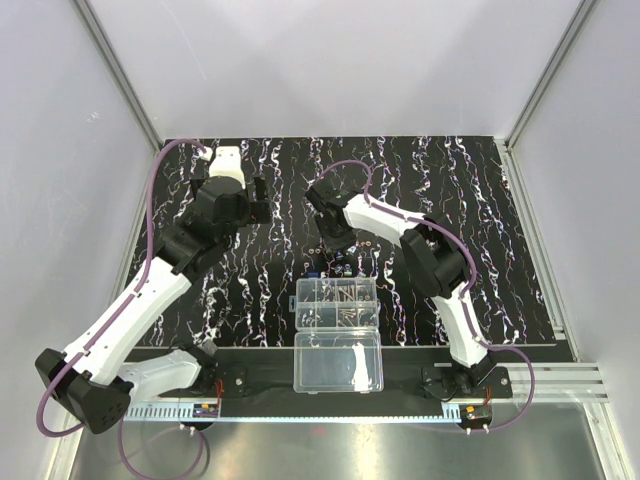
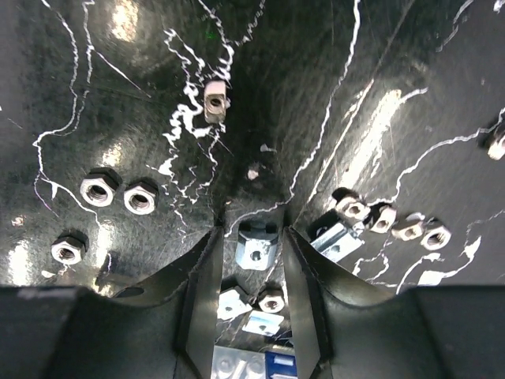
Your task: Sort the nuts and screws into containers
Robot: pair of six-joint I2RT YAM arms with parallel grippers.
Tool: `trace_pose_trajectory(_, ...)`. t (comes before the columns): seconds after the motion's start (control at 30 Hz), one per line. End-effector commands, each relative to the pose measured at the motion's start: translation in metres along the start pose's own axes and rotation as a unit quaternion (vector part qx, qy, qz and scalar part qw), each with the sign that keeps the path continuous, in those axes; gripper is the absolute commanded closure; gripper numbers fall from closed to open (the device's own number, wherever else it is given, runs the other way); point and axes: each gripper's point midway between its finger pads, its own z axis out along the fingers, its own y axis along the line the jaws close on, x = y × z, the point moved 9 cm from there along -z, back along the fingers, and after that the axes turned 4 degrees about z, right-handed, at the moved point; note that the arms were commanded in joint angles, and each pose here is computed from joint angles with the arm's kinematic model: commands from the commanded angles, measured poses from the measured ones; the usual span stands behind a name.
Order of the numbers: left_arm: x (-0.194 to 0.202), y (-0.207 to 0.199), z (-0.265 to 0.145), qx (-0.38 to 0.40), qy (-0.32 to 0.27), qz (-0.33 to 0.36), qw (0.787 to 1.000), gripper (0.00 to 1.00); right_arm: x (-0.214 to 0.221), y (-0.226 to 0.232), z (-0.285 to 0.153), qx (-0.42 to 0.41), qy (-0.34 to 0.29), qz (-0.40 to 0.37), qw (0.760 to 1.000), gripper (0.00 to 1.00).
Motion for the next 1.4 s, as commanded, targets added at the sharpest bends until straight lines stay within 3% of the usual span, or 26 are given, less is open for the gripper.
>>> trace_pose_trajectory(0.0, -0.013, 0.001, -0.003, -0.006, -0.033, -0.011, 0.999, 0.01, -0.010, -0.001, 0.002, 0.003, -0.021, -0.029, 0.999, 0.57)
trace_pose_trajectory(0.13, -0.014, 0.001, -0.004, -0.006, -0.035, -0.012, 0.999, 0.01, -0.002, -0.003, 0.005, 0.005, 0.000, -0.027, 1.000, 0.57)
trace_pose_trajectory(0.4, -0.013, 0.000, -0.003, -0.004, -0.032, -0.011, 0.999, 0.01, 0.022, -0.001, 0.013, -0.008, 0.050, 0.052, 0.997, 0.61)
trace_pose_trajectory(0.83, -0.013, 0.001, -0.002, -0.008, -0.032, -0.010, 0.999, 0.01, 0.040, -0.009, 0.010, 0.043, 0.095, 0.091, 0.990, 0.63)
trace_pose_trajectory(1.0, -0.013, 0.001, -0.003, -0.007, -0.033, -0.011, 0.999, 0.01, 0.043, -0.011, 0.005, 0.044, 0.092, 0.093, 0.990, 0.60)
trace_pose_trajectory(1.13, -0.014, 0.002, -0.003, -0.013, -0.034, -0.010, 0.999, 0.01, 0.043, -0.011, 0.011, 0.044, 0.089, 0.091, 0.991, 0.65)
trace_pose_trajectory(1.37, -0.013, 0.001, -0.002, -0.010, -0.032, -0.009, 0.999, 0.01, 0.036, -0.010, 0.015, 0.047, 0.076, 0.074, 0.993, 0.65)
